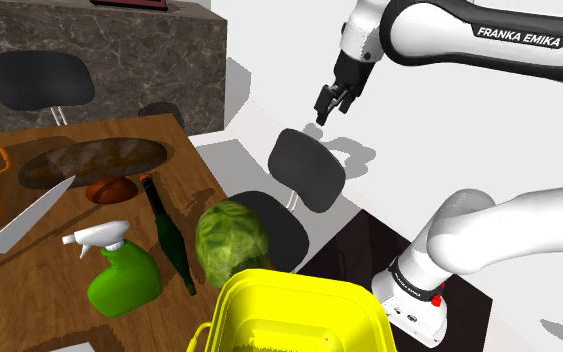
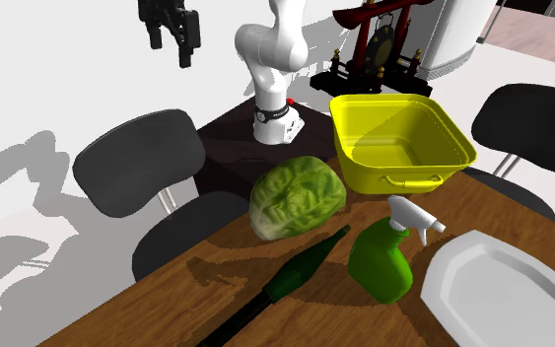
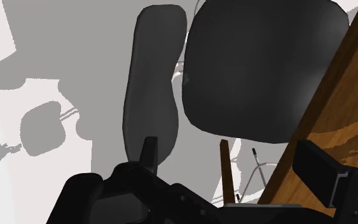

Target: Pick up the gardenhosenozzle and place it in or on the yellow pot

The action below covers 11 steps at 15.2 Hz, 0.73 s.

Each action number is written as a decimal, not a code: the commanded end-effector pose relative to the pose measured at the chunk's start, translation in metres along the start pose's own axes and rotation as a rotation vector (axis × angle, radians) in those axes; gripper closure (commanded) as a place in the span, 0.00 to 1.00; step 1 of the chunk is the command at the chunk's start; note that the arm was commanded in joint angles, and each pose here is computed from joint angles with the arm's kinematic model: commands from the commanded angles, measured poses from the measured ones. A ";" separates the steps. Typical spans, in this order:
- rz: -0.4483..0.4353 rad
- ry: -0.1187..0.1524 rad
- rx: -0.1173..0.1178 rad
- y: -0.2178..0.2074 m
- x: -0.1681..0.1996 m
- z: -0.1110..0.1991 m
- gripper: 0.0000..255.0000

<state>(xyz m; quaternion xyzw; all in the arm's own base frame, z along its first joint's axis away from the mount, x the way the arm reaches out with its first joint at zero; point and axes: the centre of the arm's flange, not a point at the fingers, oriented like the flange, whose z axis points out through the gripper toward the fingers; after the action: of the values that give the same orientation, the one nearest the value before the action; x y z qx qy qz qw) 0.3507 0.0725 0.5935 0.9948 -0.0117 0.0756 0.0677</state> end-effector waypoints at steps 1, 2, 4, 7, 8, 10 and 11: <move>0.010 -0.009 0.010 -0.023 0.005 0.014 0.00; 0.014 -0.014 0.014 -0.034 0.009 0.020 0.00; 0.023 -0.023 0.024 -0.056 0.016 0.032 0.00; 0.036 -0.037 0.038 -0.088 0.026 0.049 0.00; 0.040 -0.042 0.043 -0.099 0.030 0.055 0.00; 0.049 -0.051 0.052 -0.120 0.037 0.067 0.00; 0.053 -0.056 0.057 -0.131 0.040 0.072 0.00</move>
<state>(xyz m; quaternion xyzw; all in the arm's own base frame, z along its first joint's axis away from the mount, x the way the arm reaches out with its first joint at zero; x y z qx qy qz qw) 0.4030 0.1827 0.5168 0.9972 -0.0349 0.0519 0.0403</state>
